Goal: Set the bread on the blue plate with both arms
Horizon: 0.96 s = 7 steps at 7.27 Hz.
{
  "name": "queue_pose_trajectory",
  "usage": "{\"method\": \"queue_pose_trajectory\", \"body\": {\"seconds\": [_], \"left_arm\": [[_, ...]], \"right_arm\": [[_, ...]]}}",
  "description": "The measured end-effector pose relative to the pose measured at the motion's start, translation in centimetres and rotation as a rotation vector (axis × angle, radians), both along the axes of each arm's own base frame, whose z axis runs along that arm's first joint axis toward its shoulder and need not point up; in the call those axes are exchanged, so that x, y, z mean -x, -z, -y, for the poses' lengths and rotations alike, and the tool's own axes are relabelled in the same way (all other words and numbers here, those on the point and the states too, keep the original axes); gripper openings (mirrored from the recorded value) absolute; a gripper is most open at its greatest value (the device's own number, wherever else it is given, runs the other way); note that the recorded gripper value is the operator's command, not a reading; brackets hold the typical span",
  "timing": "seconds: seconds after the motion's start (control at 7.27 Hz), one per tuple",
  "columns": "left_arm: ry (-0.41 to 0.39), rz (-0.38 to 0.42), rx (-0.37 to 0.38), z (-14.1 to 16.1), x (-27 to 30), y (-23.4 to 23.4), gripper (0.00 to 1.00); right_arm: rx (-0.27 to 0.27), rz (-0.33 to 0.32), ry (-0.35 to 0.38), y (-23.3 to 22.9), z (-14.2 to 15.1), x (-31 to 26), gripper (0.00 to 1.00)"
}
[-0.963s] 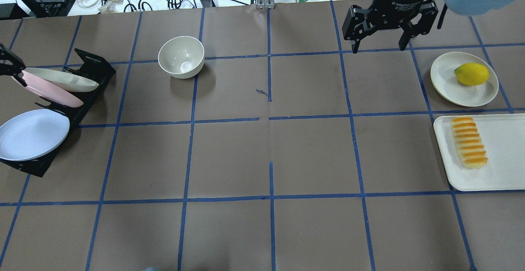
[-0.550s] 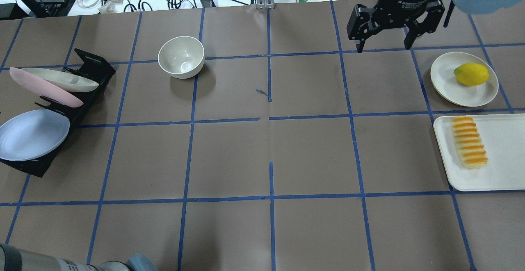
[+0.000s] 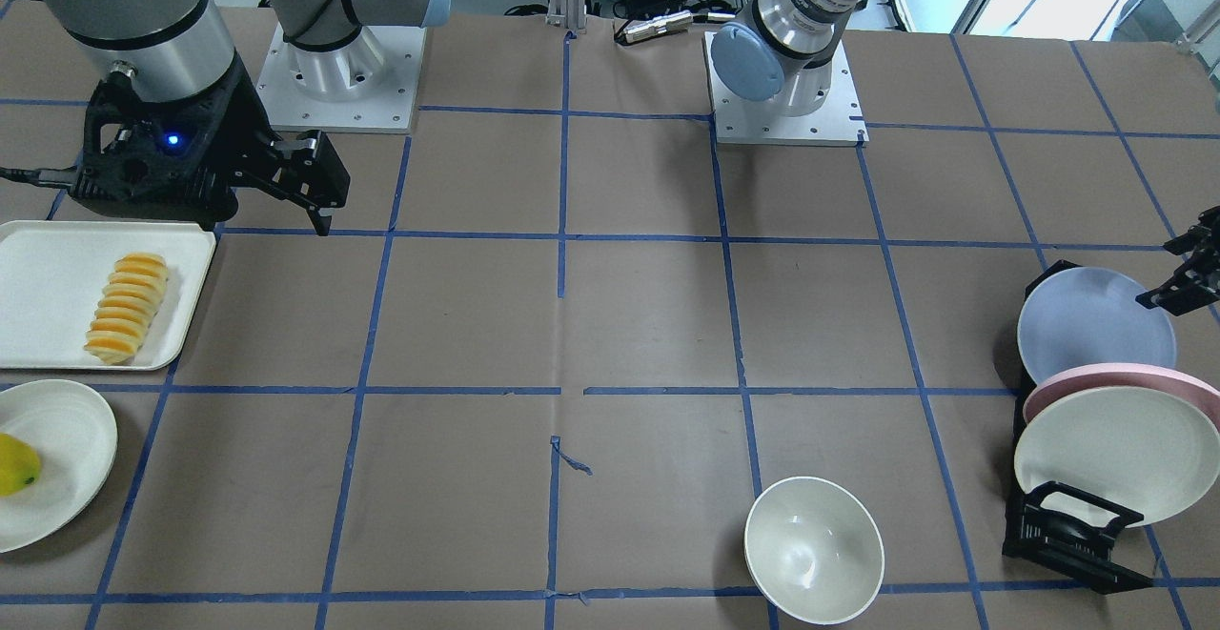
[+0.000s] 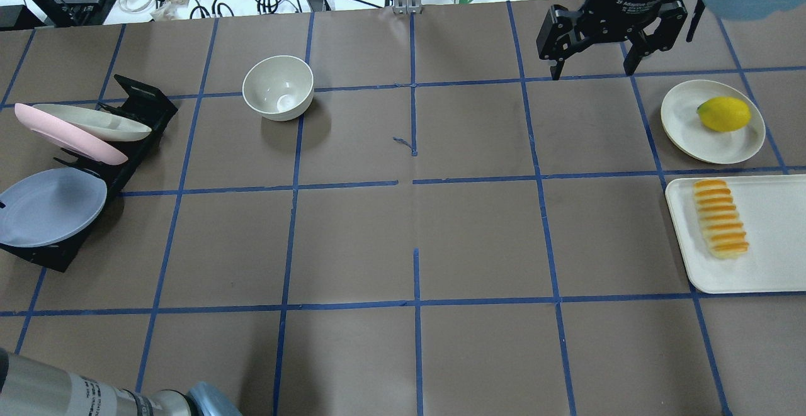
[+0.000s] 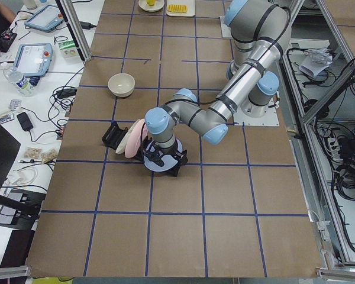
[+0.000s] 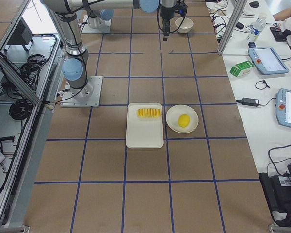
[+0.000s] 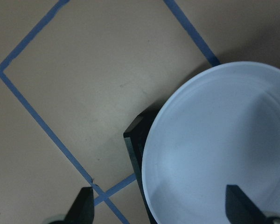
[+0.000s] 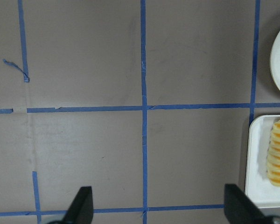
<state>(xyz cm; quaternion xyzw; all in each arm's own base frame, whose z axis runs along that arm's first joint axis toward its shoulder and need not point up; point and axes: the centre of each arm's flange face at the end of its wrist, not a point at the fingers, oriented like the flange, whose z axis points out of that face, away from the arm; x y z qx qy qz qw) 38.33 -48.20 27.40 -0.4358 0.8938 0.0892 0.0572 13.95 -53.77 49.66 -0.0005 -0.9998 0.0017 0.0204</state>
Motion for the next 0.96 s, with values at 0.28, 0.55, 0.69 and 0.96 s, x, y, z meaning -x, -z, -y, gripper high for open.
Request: {"method": "queue_pose_trajectory", "body": {"seconds": [0.28,0.55,0.69,0.96], "left_arm": [[0.002,0.045,0.014,-0.1,-0.8,1.7,0.37],[0.000,0.052,0.020,0.0,-0.7,1.9,0.26],[-0.001,0.046,0.015,-0.1,-0.5,2.3,0.16],[-0.001,0.036,0.009,-0.3,-0.2,2.8,0.00]], "right_arm": [[-0.040,0.005,-0.011,3.2,1.7,6.7,1.00],[-0.049,-0.008,-0.004,10.8,2.8,16.9,1.00],[-0.047,-0.011,0.001,14.9,2.4,22.2,1.00],[-0.059,-0.005,-0.016,22.4,-0.4,29.1,1.00]]}}
